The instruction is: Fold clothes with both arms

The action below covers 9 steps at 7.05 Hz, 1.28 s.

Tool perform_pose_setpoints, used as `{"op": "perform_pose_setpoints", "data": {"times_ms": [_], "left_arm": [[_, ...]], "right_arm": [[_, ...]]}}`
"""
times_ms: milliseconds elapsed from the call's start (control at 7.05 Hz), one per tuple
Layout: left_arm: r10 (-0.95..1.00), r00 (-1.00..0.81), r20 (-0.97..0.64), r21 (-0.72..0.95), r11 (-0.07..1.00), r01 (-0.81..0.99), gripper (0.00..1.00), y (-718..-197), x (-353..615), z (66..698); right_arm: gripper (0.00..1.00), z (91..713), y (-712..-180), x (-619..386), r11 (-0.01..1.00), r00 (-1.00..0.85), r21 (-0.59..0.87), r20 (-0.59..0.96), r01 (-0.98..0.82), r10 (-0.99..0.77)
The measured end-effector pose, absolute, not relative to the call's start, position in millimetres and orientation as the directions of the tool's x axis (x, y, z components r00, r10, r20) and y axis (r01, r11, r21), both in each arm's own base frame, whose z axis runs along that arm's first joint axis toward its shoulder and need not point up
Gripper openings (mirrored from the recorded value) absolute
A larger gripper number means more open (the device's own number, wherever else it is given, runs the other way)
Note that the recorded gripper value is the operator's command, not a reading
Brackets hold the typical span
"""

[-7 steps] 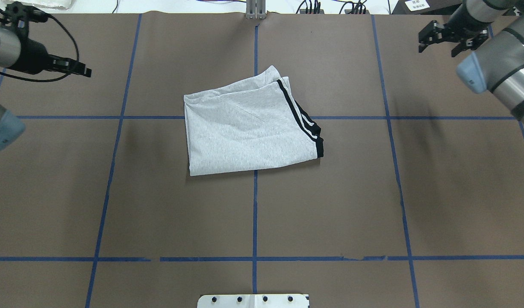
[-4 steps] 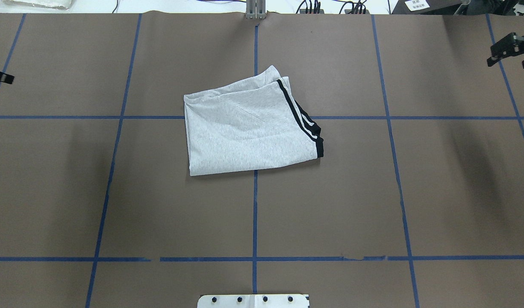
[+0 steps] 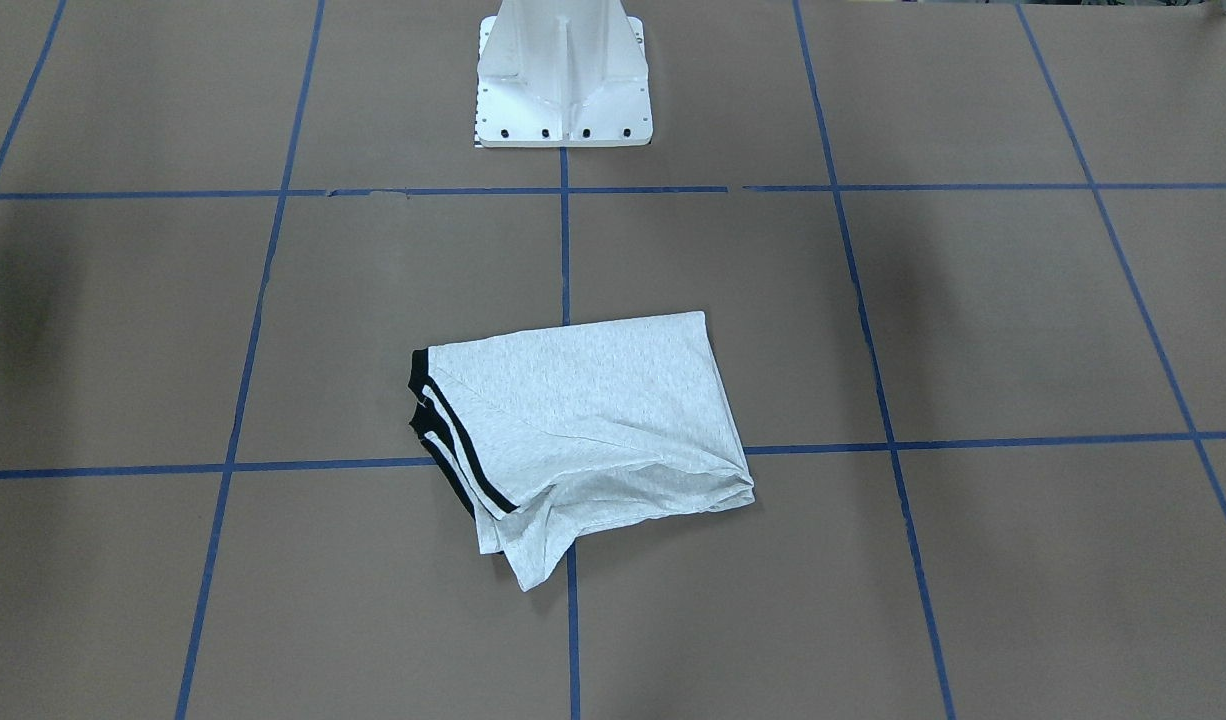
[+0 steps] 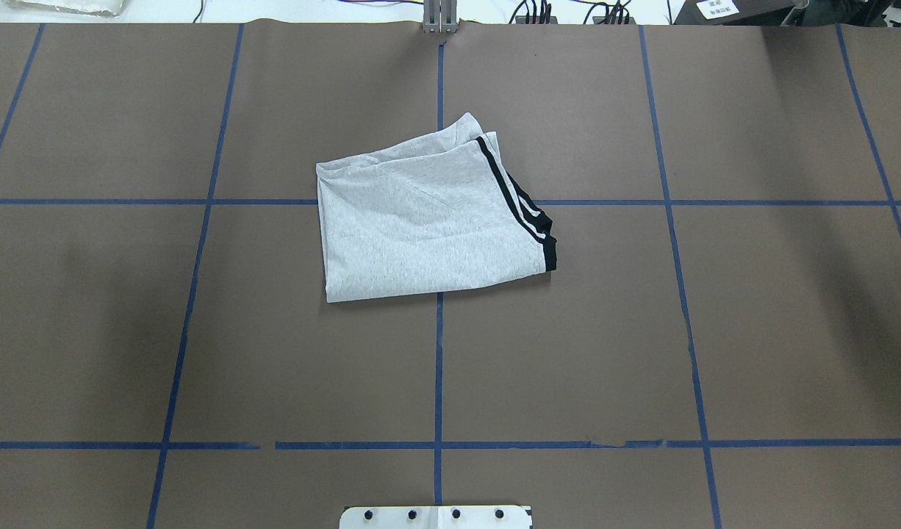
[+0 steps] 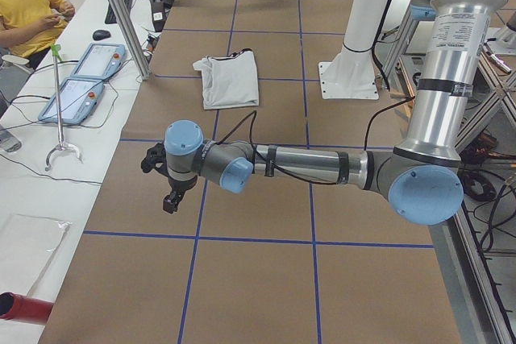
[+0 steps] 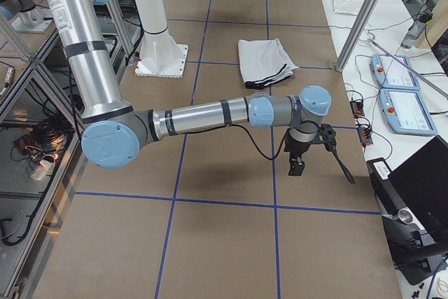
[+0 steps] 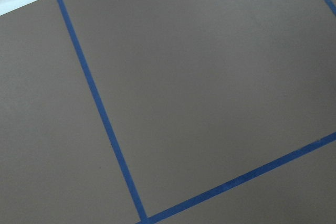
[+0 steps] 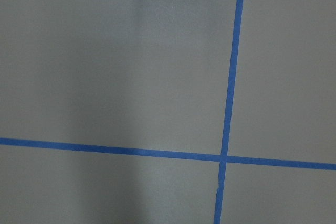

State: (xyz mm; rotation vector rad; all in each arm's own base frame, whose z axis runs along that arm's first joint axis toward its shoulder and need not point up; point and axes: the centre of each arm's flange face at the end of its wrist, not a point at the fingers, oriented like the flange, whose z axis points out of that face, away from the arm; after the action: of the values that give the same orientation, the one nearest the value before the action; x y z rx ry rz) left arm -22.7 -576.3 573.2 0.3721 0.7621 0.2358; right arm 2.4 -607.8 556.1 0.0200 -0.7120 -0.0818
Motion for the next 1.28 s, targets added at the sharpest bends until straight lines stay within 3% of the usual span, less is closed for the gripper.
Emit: {"op": "perform_pose_setpoints", "data": {"times_ms": [284,1276], "left_arm": [[0.324,0.717,-0.618,0.404,0.913,-0.065,1.00,-557.4,-41.8,540.4],[0.371,0.706,-0.603,0.438,0.894,-0.096,1.00,-548.0,-42.7,534.6]], "right_arm": [[1.00,557.4,-602.8,-12.6,0.995,0.753,0.039,0.651,0.097,-0.099],[1.00,538.0,-585.1,-51.7,0.986,0.699,0.067,0.699,0.151,-0.154]]}}
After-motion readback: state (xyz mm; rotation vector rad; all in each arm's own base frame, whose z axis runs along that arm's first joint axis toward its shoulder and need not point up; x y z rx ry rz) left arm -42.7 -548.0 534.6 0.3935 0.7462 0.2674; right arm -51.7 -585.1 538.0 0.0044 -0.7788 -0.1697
